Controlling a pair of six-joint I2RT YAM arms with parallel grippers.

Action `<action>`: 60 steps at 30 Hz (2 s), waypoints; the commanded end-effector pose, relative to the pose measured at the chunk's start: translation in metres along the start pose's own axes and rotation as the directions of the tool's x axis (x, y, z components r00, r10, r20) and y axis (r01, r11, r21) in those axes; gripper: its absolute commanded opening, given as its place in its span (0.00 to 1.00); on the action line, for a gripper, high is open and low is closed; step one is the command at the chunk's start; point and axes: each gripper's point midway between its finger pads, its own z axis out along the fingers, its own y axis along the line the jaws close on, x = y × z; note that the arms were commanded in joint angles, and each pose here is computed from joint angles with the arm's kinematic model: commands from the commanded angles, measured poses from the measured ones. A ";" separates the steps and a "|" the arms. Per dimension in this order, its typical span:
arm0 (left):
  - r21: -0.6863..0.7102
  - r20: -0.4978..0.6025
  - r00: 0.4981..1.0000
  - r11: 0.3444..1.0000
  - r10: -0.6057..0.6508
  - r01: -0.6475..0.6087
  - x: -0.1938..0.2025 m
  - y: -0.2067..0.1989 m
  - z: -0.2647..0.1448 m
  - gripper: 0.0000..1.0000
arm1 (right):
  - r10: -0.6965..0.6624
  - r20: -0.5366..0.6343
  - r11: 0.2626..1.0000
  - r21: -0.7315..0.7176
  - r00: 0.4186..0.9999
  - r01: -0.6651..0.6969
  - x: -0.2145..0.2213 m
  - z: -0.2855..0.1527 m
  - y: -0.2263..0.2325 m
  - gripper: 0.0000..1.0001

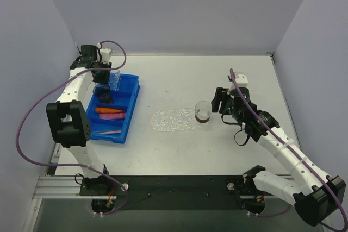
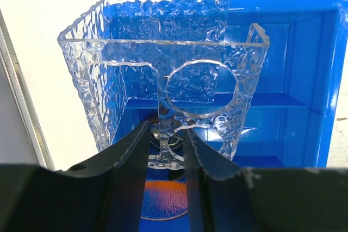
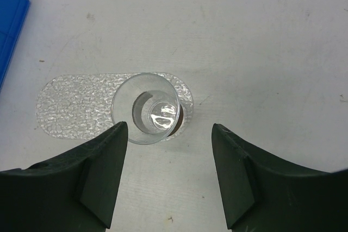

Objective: Prepare toiletry sets of a toothbrush and toothpaste on the tray

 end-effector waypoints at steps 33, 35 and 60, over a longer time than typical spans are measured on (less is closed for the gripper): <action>-0.090 0.209 0.977 0.996 0.046 -0.027 -0.055 0.015 -0.047 0.00 | 0.027 0.056 1.000 0.014 0.998 -0.028 -0.020 -0.007 -0.002 0.56; -0.086 0.216 0.975 0.996 0.047 -0.029 -0.057 0.014 -0.047 0.00 | 0.026 0.053 1.000 0.011 0.998 -0.027 -0.019 -0.007 -0.001 0.56; 0.128 0.430 0.890 0.965 0.155 -0.230 -0.120 -0.154 -0.142 0.00 | 0.032 0.088 0.996 -0.082 0.996 -0.025 -0.060 -0.033 0.017 0.71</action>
